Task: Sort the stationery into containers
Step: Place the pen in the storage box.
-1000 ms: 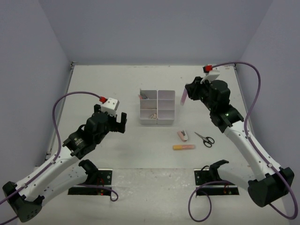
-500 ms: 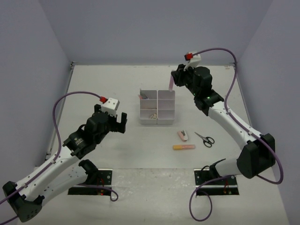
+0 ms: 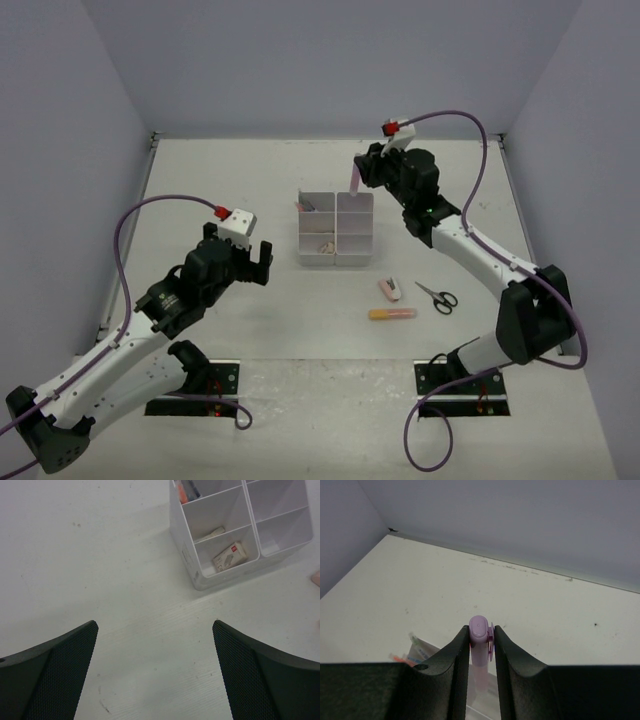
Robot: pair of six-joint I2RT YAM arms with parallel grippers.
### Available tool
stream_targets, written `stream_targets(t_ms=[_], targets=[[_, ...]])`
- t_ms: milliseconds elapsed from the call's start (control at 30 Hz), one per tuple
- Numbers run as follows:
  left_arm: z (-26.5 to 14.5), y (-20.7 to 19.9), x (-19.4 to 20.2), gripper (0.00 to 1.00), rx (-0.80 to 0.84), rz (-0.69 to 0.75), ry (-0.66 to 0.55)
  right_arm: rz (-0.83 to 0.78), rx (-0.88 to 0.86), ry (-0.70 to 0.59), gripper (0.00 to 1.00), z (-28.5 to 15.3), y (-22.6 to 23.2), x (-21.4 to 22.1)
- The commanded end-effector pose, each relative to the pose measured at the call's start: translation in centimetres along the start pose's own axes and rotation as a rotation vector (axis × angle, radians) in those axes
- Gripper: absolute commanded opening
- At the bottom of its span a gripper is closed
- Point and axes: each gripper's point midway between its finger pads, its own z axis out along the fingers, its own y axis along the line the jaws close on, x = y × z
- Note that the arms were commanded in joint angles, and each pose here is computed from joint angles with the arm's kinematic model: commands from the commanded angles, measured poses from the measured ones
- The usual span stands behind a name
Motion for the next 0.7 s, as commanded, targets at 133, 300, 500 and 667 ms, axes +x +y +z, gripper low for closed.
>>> stream_targets(t_ms=[133,300,500,667], targets=[[0.1,-0.3,-0.5,1.00,0.021,0.013,-0.025,0.016,-0.028,-0.018,0.00,0.6,0.9,1.4],[0.1,-0.2,-0.6,1.00,0.019,0.013,-0.025,0.025,-0.021,0.008,0.00,0.8,0.6,3.0],[0.1,-0.3,-0.6,1.00,0.020,0.013,-0.025,0.030,-0.011,0.033,0.00,1.1,0.3,4.6],[0.2,-0.4,-0.6,1.00,0.023,0.013,-0.025,0.032,0.001,0.040,0.00,1.3,0.0,5.2]])
